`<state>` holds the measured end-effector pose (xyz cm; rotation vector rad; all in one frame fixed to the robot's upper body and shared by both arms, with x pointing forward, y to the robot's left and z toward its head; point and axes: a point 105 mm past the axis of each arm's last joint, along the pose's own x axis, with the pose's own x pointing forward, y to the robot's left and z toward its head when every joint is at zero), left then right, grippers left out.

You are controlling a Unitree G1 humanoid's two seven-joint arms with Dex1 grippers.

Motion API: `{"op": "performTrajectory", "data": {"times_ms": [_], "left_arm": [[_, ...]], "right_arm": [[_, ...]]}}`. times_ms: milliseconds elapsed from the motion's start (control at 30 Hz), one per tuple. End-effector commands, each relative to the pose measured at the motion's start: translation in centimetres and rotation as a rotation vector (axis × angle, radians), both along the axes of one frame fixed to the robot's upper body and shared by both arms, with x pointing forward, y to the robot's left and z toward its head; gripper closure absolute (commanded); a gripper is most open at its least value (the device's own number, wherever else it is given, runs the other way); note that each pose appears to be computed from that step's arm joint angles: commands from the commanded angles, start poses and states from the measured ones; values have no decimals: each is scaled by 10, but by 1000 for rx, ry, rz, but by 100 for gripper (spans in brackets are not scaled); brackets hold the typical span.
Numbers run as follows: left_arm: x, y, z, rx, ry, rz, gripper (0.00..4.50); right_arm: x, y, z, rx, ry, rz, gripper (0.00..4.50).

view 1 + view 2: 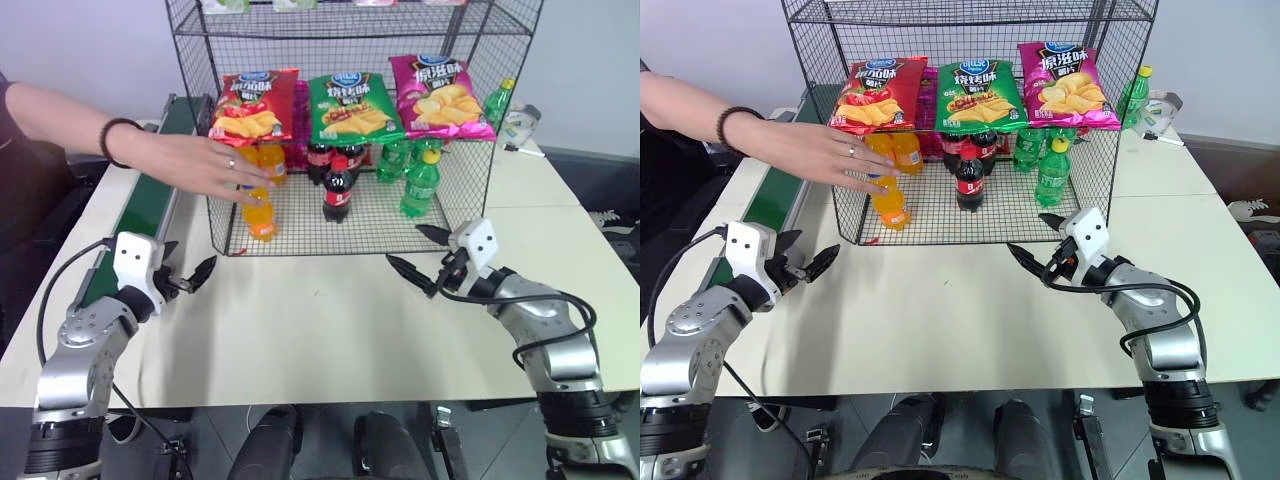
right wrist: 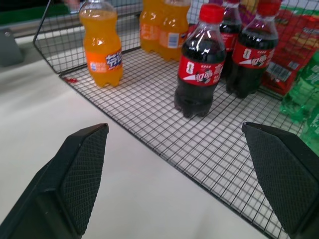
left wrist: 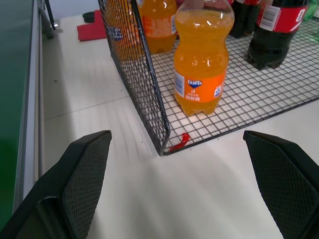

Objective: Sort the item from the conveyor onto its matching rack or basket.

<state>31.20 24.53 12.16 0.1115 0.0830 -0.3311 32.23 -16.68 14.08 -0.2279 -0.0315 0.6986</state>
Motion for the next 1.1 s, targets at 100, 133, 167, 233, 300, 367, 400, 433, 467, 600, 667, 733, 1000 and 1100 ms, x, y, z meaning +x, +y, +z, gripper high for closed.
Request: {"op": "performTrajectory", "data": {"times_ms": [100, 133, 167, 233, 300, 367, 400, 433, 467, 600, 667, 733, 1000, 1100], "left_arm": [[1, 4, 6, 7, -40, 26, 6], [1, 3, 6, 5, -41, 27, 6], [1, 3, 5, 1, -42, 31, 6], [2, 2, 3, -6, -45, 40, 6], [2, -1, 1, -15, -45, 43, 6], [2, -4, -2, -24, -44, 43, 6], [2, -5, -3, -26, -44, 44, 6], [2, -5, -4, -29, -44, 46, 6], [3, -5, -4, -31, -44, 49, 6], [5, -4, -5, -38, -49, 64, 6], [5, -2, -5, -38, -53, 72, 6], [6, 0, -5, -37, -55, 80, 6], [9, 28, -2, -28, -84, 208, 6], [10, 38, 2, -36, -107, 261, 6]], "right_arm": [[5, 1, 10, 12, -73, -48, 0], [7, 1, 11, 14, -80, -63, 0], [9, 2, 11, 17, -91, -78, 0], [11, 4, 11, 27, -102, -96, 0], [11, 7, 10, 30, -108, -104, 0], [10, 12, 10, 37, -112, -101, 0], [10, 14, 10, 37, -117, -103, 0], [10, 15, 9, 38, -119, -104, 0], [10, 16, 9, 38, -121, -106, 0], [15, 20, 13, 58, -150, -149, 0], [15, 25, 14, 64, -158, -152, 0], [14, 28, 15, 75, -159, -146, 0], [-3, 75, 18, 115, -141, 20, 0], [-10, 88, 20, 132, -135, 67, 0]]}}
